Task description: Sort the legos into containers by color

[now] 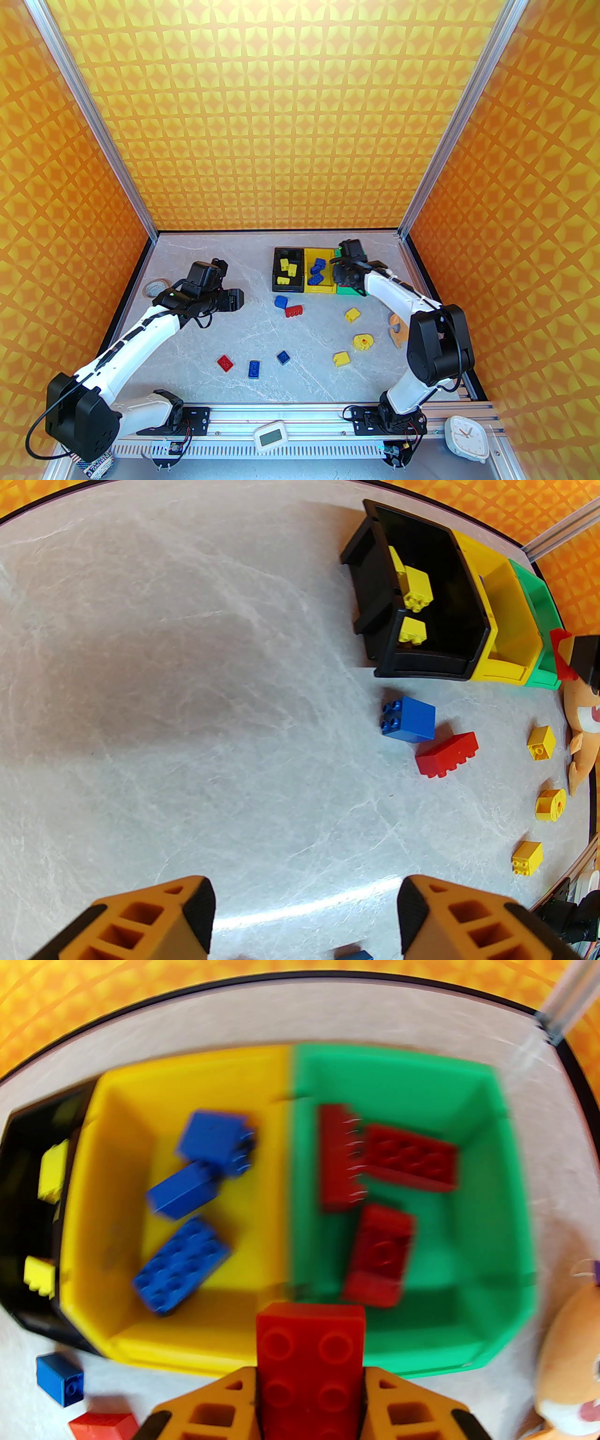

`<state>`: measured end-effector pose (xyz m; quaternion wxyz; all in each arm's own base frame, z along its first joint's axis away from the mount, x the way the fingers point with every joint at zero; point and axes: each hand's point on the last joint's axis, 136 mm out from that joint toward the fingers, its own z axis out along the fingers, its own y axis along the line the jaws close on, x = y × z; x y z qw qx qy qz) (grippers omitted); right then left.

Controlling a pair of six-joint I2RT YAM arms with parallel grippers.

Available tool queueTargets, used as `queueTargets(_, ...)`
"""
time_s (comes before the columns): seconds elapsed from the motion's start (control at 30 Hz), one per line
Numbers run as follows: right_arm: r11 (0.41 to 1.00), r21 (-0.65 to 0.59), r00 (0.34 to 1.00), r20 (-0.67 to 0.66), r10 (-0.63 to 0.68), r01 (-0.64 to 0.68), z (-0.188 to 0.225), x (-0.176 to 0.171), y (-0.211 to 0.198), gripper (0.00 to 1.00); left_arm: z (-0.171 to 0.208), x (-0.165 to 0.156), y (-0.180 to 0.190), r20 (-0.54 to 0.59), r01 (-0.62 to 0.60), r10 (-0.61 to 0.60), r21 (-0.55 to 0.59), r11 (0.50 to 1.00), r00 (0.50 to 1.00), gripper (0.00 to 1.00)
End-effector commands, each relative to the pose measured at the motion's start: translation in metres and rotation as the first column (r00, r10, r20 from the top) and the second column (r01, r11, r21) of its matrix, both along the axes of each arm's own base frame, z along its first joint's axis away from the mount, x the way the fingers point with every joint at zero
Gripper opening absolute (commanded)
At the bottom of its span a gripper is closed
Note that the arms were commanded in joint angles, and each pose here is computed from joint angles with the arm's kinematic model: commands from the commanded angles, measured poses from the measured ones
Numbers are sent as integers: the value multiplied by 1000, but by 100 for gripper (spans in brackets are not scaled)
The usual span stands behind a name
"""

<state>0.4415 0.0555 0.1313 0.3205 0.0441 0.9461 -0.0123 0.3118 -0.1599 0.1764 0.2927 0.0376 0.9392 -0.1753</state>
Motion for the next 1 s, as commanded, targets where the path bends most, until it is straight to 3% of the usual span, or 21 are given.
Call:
queueTargets(0.0,1000,-1,1000,2,-5,5,3,18,-11,26,14,6,-15,39,48,-47,-23,999,998,68)
queueTargets(0.13,999,-27,999,-40,-18,17,-4,32,-21,43,10,7,-20,29,55,-54,-22,998,998,69)
queueTargets(0.3,1000,-22,1000,-24,-9,8,5,33,-19,54,7,8,-20,22,50,-49,-24,998,999,70)
queueTargets(0.73,998,50,999,-13,32,-31,12,-2,-6,53,-8,16,-40,-8,68,-68,-33,997,998,73)
queueTargets(0.97,997,57,998,-25,56,-54,5,-27,6,53,-37,4,-63,-119,82,-84,-23,996,989,73)
